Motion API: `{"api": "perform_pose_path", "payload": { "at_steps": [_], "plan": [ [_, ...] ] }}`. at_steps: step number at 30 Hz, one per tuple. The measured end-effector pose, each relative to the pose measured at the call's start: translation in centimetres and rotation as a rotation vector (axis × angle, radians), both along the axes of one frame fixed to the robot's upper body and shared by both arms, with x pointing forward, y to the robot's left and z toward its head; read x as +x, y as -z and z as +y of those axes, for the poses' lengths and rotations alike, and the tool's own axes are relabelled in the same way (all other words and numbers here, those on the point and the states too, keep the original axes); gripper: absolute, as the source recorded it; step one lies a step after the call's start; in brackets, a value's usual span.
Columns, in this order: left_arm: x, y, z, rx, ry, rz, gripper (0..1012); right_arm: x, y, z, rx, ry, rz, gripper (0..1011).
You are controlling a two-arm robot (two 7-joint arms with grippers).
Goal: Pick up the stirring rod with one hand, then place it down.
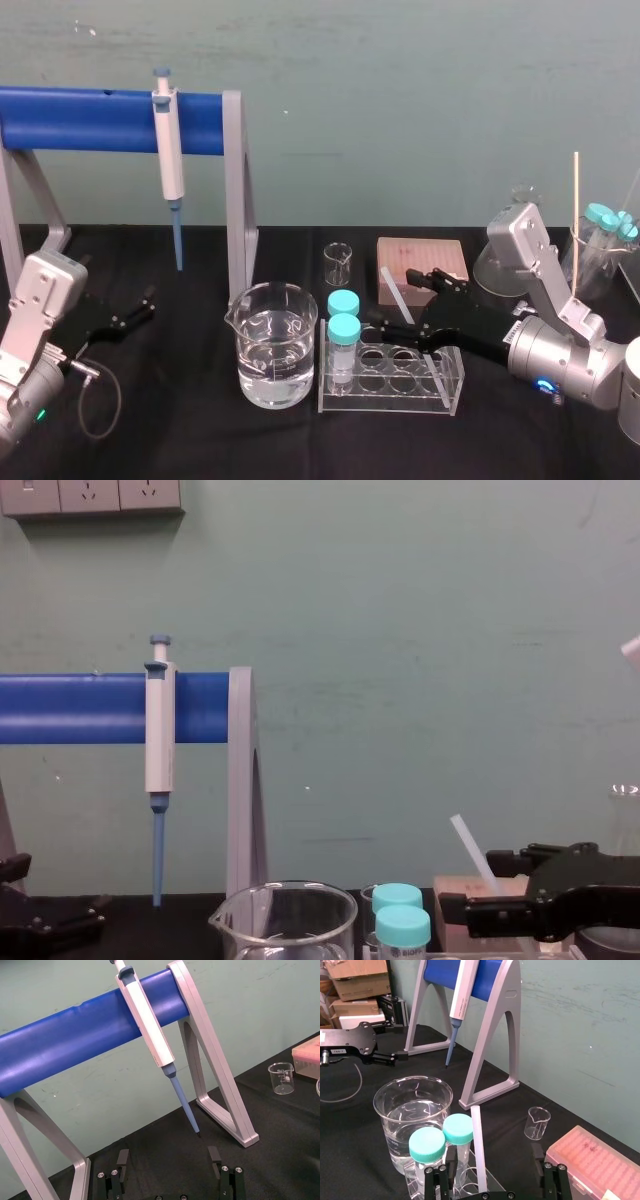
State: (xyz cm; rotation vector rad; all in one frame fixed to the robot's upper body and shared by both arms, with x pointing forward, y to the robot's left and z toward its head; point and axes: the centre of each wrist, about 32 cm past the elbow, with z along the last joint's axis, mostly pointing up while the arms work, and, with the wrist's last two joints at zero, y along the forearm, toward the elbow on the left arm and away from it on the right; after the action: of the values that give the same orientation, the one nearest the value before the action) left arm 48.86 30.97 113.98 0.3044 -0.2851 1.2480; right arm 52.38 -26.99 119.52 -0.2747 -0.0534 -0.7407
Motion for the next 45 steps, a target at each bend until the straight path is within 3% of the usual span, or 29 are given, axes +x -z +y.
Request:
{"api": "perform_pose_path", "payload": {
  "at_steps": [5, 29, 38, 45],
  "plan": [
    [0.0, 0.0, 0.0, 0.000, 0.000, 0.000, 1000, 0.0, 0.0, 0.0, 0.001, 0.000, 0.001, 839],
    [0.0, 0.0, 0.0, 0.000, 0.000, 0.000, 1000, 0.0, 0.0, 0.0, 0.003, -0.001, 0.001, 82],
    [0.0, 0.0, 0.0, 0.000, 0.000, 0.000, 1000, -0.2, 0.2, 0.0, 0.025, 0.006, -0.017, 72],
    [0.0, 0.0, 0.0, 0.000, 0.000, 0.000, 1000, -1.0, 1.0, -0.4, 0.083, 0.037, -0.098, 72]
  ]
}}
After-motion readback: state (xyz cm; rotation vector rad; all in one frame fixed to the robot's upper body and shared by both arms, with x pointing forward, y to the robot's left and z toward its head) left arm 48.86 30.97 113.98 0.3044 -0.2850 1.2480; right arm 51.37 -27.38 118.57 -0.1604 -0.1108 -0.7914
